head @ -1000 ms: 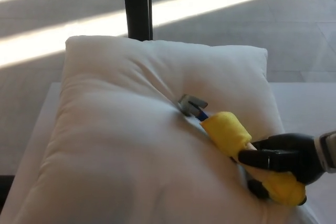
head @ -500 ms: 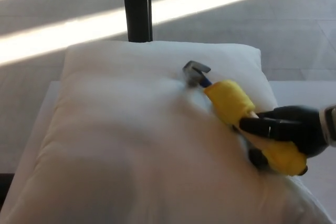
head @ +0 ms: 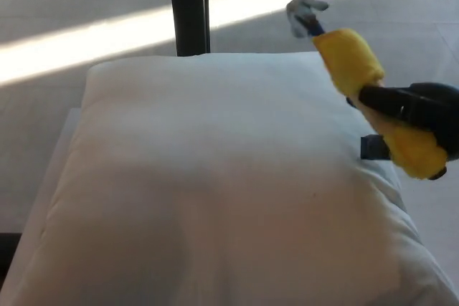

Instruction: A hammer is kept on the right hand side and a pillow is kept on the left hand side on the desk infront of the robot and the robot uses its right hand to pick up the hammer and makes a downward swinging motion to hit the pillow

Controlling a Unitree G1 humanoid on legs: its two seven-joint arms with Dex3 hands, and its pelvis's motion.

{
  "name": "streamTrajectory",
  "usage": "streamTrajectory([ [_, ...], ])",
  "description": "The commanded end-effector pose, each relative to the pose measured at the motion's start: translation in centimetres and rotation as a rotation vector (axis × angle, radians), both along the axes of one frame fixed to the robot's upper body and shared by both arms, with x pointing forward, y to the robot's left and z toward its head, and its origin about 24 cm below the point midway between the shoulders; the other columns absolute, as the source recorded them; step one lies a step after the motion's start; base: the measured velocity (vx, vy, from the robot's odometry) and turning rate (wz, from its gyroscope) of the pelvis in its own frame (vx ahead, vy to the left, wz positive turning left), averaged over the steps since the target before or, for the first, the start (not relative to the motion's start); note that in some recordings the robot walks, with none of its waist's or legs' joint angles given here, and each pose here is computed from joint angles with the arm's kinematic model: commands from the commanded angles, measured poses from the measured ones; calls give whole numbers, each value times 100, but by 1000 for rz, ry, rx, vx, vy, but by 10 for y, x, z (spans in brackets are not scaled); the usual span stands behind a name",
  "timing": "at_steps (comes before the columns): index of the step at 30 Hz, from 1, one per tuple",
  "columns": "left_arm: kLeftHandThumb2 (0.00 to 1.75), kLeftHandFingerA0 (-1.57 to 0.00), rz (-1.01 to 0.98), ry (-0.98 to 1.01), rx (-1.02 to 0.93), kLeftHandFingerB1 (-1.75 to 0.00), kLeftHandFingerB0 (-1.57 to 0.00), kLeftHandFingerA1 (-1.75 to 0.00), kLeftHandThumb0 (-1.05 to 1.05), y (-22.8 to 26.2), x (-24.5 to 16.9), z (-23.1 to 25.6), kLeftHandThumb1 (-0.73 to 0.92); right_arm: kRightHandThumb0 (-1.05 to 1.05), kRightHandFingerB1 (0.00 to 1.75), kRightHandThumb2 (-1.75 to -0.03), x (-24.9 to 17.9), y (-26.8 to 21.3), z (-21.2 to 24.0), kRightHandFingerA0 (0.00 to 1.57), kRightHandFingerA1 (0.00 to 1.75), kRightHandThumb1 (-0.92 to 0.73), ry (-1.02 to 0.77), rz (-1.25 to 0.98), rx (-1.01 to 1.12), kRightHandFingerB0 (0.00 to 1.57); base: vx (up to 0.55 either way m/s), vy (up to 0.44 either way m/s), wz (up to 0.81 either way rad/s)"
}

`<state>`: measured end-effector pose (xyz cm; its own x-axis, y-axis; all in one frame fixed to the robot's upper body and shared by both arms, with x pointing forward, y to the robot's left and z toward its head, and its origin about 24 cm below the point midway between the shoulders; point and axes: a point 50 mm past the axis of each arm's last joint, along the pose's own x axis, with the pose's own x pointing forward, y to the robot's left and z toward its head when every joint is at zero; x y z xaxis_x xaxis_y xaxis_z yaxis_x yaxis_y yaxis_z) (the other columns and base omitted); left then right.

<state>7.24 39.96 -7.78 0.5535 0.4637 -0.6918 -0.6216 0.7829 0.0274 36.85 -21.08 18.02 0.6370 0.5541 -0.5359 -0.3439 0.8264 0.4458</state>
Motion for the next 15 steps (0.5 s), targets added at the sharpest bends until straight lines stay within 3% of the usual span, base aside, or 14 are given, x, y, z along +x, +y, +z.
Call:
streamTrajectory([
  [1,63,-61,-1,-11,34,-43,-48,-54,-68,8,-1,7,78,-37,167,-96,0,-25,26,103,175,-72,-74,-84,69,70,0,0,0],
  [2,64,-59,1,-8,35,-42,-46,-52,-67,8,-2,7,78,-32,172,-105,-1,-36,30,107,175,-69,-77,-156,76,68,0,0,0],
  [4,63,-59,5,-4,32,-41,-45,-51,-67,8,-2,6,78,-33,175,-105,-3,-46,34,105,175,-73,-82,-197,93,65,0,0,0],
  [5,63,-57,12,-15,24,-43,-47,-51,-66,8,-2,7,78,-36,159,-92,-5,-57,35,106,175,-78,-93,-253,56,58,0,0,0],
  [7,63,-57,13,-18,21,-42,-47,-52,-66,8,-1,7,78,-35,157,-91,-7,-68,35,104,175,-76,-98,-341,12,60,0,0,0],
  [8,100,-52,6,-18,21,-56,-41,-64,-65,8,-1,7,61,-34,174,-94,-10,-74,35,103,175,-80,-104,-358,6,60,0,0,0],
  [9,63,-59,6,-21,23,-43,-48,-55,-68,8,-1,7,77,-33,167,-101,-12,-80,34,102,175,-75,-100,-395,-14,58,0,0,0],
  [11,63,-58,-9,-9,32,-41,-47,-53,-69,8,-1,7,78,-30,175,-113,-15,-91,31,101,175,-67,-153,-427,-133,65,0,0,0],
  [12,101,-55,-8,-8,32,-55,-41,-64,-71,8,-1,7,62,-30,175,-109,-17,-99,27,100,175,-70,-170,-469,-220,66,0,0,0],
  [13,101,-55,-1,-15,28,-55,-41,-64,-71,8,-1,7,62,-30,175,-109,-19,-102,25,100,175,-70,-185,-487,-251,66,0,0,0],
  [14,63,-58,7,-12,31,-42,-47,-55,-69,11,-6,9,78,-29,175,-110,-16,-101,18,100,175,-71,-181,-503,-288,66,0,0,0],
  [15,63,-58,4,-9,34,-42,-46,-54,-69,12,-6,10,78,-23,175,-114,-18,-107,12,98,175,-70,-236,-515,-423,65,0,0,0],
])
